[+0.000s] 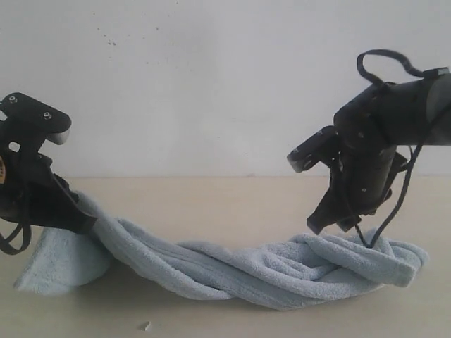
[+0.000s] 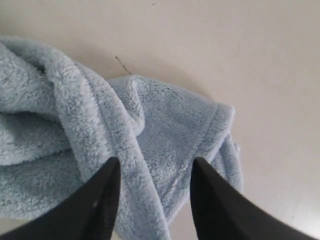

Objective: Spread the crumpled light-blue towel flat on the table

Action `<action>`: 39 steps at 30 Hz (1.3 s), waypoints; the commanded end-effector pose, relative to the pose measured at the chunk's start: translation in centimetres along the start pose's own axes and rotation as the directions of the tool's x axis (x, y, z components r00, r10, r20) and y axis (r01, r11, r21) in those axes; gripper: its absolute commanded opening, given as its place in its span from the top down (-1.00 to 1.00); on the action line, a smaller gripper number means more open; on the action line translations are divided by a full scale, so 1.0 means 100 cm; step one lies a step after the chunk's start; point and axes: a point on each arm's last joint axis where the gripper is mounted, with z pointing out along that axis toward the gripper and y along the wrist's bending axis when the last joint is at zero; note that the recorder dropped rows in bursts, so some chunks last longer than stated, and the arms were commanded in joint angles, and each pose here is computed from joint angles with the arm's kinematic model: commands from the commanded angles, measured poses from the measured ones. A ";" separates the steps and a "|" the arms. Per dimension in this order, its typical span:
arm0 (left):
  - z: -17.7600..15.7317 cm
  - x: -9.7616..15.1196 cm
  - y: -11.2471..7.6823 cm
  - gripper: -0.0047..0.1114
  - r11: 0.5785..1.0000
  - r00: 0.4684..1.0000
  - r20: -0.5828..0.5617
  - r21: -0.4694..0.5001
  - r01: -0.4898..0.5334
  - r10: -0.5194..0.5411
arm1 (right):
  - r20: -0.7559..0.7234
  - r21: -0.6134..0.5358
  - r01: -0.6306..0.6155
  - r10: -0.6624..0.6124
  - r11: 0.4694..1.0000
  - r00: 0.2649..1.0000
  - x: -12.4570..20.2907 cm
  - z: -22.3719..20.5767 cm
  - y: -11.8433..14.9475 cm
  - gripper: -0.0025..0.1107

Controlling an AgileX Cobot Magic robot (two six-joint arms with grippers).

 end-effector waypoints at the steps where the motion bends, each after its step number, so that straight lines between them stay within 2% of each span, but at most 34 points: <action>1: -0.001 0.005 0.000 0.85 1.000 1.000 -0.007 0.002 0.006 -0.006 | 0.042 0.005 -0.093 0.093 0.996 0.995 0.007 -0.049 -0.016 0.19; 3: 0.000 0.005 -0.001 0.85 1.000 1.000 0.000 0.005 0.005 -0.005 | 0.018 -0.074 -0.135 0.137 0.988 0.990 0.014 -0.069 -0.014 0.19; 5: 0.000 0.004 -0.001 0.85 1.000 1.000 0.014 0.007 0.005 -0.005 | -0.033 -0.178 -0.093 0.089 0.980 0.995 0.020 -0.076 -0.005 0.19; 7: 0.000 0.004 -0.001 0.85 1.000 1.000 0.021 0.008 0.005 -0.005 | -0.063 -0.264 -0.051 0.035 0.963 0.997 0.024 -0.072 0.005 0.19; 10: 0.000 0.004 -0.001 0.85 1.000 1.000 0.017 0.007 0.005 -0.005 | -0.099 -0.316 -0.080 0.051 0.945 0.994 0.031 -0.049 0.019 0.19; 13: 0.000 0.005 -0.001 0.85 1.000 1.000 0.010 0.006 0.005 -0.005 | -0.158 -0.289 -0.042 -0.004 0.956 0.987 0.044 -0.021 0.027 0.19; 15: 0.000 0.005 -0.001 0.85 1.000 1.000 0.010 0.006 0.005 -0.005 | -0.194 -0.204 -0.007 -0.034 0.979 0.980 0.051 -0.005 0.025 0.19; 19: 0.000 0.004 -0.001 0.85 1.000 1.000 0.020 0.008 0.005 -0.005 | -0.168 0.027 -0.031 0.035 0.999 0.985 0.050 0.002 0.006 0.19; 22: 0.000 0.002 -0.001 0.85 1.000 0.999 0.042 0.011 0.005 -0.005 | -0.123 0.104 -0.050 0.062 0.993 0.990 0.047 -0.001 -0.001 0.19; 25: 0.000 0.001 -0.001 0.85 1.000 0.999 0.052 0.012 0.005 -0.006 | -0.098 0.048 -0.087 0.091 0.995 0.991 0.045 0.005 0.001 0.19; 28: 0.000 0.002 -0.001 0.85 1.000 0.999 0.033 0.010 0.005 -0.005 | -0.135 0.018 -0.095 0.096 0.995 0.986 0.049 0.020 0.000 0.19; 33: 0.000 0.004 -0.001 0.85 1.000 1.000 0.014 0.007 0.005 -0.005 | -0.152 -0.032 -0.248 0.241 0.968 0.959 0.057 0.033 -0.014 0.19; 36: 0.000 0.003 -0.001 0.85 1.000 1.000 0.023 0.008 0.005 -0.005 | -0.148 -0.115 -0.312 0.295 0.943 0.944 0.060 0.039 -0.022 0.19; 39: 0.000 0.003 -0.001 0.85 1.000 1.000 0.031 0.009 0.005 -0.005 | -0.155 -0.222 -0.315 0.285 0.923 0.946 0.062 0.048 -0.021 0.19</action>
